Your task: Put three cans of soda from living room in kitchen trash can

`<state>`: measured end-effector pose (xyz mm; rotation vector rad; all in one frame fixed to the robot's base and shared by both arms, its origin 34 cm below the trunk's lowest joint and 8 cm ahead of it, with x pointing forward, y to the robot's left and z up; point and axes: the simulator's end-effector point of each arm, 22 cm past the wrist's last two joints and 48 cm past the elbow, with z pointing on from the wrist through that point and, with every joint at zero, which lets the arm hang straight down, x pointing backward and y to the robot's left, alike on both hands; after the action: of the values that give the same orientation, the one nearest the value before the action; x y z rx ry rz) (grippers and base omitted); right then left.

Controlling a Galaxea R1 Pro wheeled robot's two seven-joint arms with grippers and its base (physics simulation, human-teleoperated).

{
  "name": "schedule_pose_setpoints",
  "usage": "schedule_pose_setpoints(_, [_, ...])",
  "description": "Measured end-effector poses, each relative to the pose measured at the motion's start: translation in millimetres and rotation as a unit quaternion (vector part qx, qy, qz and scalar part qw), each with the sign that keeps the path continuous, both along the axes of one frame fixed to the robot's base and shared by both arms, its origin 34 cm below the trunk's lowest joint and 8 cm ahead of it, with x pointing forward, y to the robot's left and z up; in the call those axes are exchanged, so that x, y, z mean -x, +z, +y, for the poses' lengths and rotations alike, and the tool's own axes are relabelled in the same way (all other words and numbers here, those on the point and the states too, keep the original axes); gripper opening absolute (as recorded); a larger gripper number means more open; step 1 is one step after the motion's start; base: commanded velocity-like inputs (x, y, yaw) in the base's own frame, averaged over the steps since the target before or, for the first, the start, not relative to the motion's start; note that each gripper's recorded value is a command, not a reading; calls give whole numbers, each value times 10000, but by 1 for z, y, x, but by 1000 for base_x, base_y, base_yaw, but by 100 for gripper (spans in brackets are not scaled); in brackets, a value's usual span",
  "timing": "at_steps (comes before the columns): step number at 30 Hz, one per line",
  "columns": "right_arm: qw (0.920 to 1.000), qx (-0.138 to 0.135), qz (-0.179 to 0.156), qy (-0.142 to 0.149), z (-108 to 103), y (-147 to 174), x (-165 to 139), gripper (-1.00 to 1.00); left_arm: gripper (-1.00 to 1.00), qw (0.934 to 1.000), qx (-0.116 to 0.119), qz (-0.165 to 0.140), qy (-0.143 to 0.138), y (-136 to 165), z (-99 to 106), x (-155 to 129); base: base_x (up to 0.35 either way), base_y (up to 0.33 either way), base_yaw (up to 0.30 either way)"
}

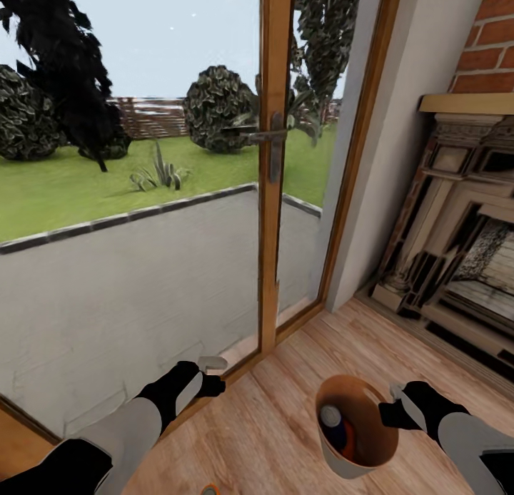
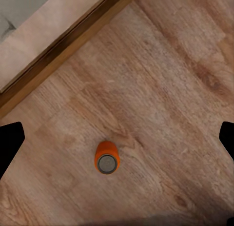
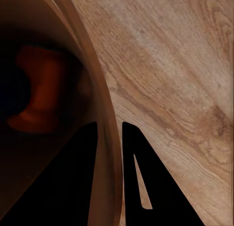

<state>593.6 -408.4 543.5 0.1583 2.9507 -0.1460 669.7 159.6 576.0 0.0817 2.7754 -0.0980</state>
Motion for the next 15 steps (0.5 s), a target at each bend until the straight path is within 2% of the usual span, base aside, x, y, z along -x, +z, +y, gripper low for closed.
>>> schedule_pose_setpoints(8, [10000, -13, -3, -5, 1, 0, 0, -100, 100, 10000, -11, -2, -9, 0, 0, 0, 10, 4, 0])
schedule_pose_setpoints(15, [10000, -21, -7, -7, 2, 0, -1, -100, 100, 10000, -10, -12, -11, 0, 0, 0, 88, 0, 0])
